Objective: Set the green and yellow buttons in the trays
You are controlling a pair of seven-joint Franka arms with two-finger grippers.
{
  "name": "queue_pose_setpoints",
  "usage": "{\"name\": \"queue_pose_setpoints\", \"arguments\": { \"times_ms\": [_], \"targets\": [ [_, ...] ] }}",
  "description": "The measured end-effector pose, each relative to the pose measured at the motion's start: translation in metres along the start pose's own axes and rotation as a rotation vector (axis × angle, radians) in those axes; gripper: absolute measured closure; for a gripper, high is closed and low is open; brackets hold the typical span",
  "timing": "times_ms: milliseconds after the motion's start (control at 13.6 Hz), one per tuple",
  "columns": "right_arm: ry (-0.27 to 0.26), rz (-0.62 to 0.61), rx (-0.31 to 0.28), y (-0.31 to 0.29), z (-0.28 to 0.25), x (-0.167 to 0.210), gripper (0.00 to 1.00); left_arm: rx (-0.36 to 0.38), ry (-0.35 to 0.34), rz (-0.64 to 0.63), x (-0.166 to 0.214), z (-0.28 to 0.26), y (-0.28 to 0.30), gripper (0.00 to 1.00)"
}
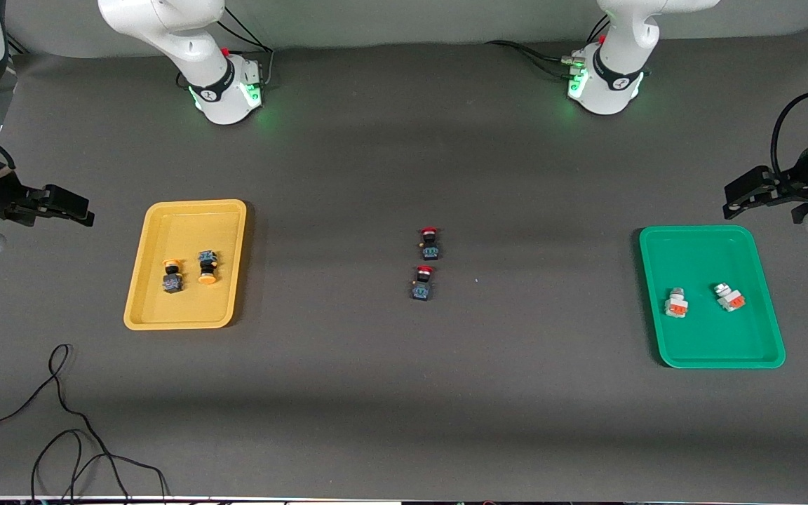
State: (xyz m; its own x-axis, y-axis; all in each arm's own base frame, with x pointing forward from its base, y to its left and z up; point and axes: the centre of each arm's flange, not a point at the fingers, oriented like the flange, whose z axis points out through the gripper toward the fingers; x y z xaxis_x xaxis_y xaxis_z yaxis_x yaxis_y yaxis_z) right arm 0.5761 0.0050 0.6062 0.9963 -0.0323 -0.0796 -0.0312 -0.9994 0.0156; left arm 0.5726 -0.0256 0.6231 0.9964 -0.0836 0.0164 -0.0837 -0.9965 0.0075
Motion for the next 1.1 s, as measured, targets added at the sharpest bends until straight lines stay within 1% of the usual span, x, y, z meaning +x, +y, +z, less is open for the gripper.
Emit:
{"name": "queue_pose_setpoints", "arguments": {
  "times_ms": [368,1104],
  "targets": [
    [-0.009,-0.009,-0.002,-0.0031,0.0064,0.0028,0.0,0.001,-0.001,-0.039,-0.0001,0.0005,-0.0021,0.0],
    [-0.004,-0.01,-0.002,-0.0035,0.0085,0.0044,0.0,0.005,-0.003,-0.045,-0.0003,0.0007,-0.0042,0.0]
  ]
}}
